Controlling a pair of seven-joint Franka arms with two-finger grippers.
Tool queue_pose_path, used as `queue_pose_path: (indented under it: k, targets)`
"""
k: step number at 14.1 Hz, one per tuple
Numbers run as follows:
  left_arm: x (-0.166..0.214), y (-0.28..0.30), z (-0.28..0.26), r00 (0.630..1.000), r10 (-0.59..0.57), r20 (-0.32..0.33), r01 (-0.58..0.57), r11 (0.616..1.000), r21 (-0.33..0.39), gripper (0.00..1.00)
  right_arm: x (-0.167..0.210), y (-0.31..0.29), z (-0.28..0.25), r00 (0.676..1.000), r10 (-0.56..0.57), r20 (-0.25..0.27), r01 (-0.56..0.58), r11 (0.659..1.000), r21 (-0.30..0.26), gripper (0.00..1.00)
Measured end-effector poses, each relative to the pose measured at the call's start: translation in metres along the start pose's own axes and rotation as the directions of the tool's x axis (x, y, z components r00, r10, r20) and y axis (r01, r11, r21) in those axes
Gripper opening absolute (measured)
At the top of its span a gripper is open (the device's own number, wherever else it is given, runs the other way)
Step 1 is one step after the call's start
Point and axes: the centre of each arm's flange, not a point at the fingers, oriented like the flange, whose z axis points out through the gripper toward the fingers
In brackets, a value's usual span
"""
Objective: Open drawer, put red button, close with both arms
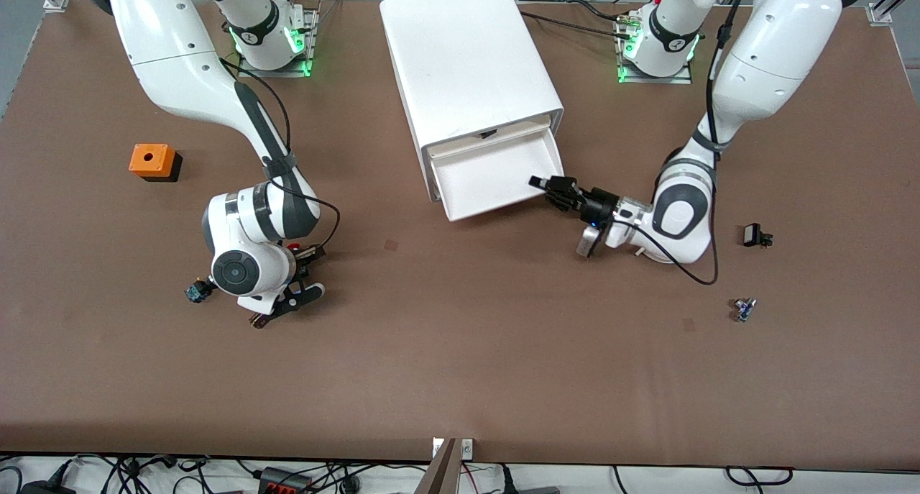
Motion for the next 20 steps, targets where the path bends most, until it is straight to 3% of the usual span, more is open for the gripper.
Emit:
queue_pose_path:
  k: [4, 5, 8, 10, 13, 15, 20]
  targets:
    - [0.012, 0.003, -0.015, 0.999, -0.027, -0.017, 0.028, 0.999, 0.029, 0.10, 0.001, 0.000, -0.004, 1.000, -0.001, -0.008, 0.001, 1.000, -0.002, 0.53]
    - [0.013, 0.002, -0.017, 0.999, -0.033, -0.021, 0.033, 0.999, 0.043, 0.17, 0.003, -0.001, -0.008, 1.000, -0.003, -0.016, 0.003, 1.000, -0.004, 0.41]
    - [0.020, 0.006, -0.039, 0.998, -0.059, -0.015, 0.061, 0.992, 0.112, 0.47, 0.010, 0.001, -0.049, 0.996, -0.003, -0.093, 0.002, 1.000, -0.020, 0.41]
    - [0.031, 0.019, -0.059, 0.993, -0.119, -0.019, 0.121, 0.978, 0.168, 0.67, 0.011, 0.002, -0.105, 0.987, -0.003, -0.162, -0.002, 0.999, -0.033, 0.41]
    - [0.048, 0.048, -0.076, 0.980, -0.197, -0.020, 0.195, 0.944, 0.267, 0.96, 0.002, -0.003, -0.187, 0.974, -0.009, -0.226, -0.001, 0.999, -0.043, 0.41]
    - [0.053, 0.069, -0.089, 0.966, -0.258, -0.011, 0.240, 0.883, 0.403, 1.00, 0.001, -0.026, -0.220, 0.965, -0.032, -0.260, 0.020, 0.999, -0.047, 0.41]
    - [0.045, 0.100, -0.124, 0.929, -0.368, -0.046, 0.288, 0.638, 0.714, 1.00, 0.002, -0.145, -0.269, 0.945, -0.011, -0.327, 0.014, 1.000, 0.007, 0.41]
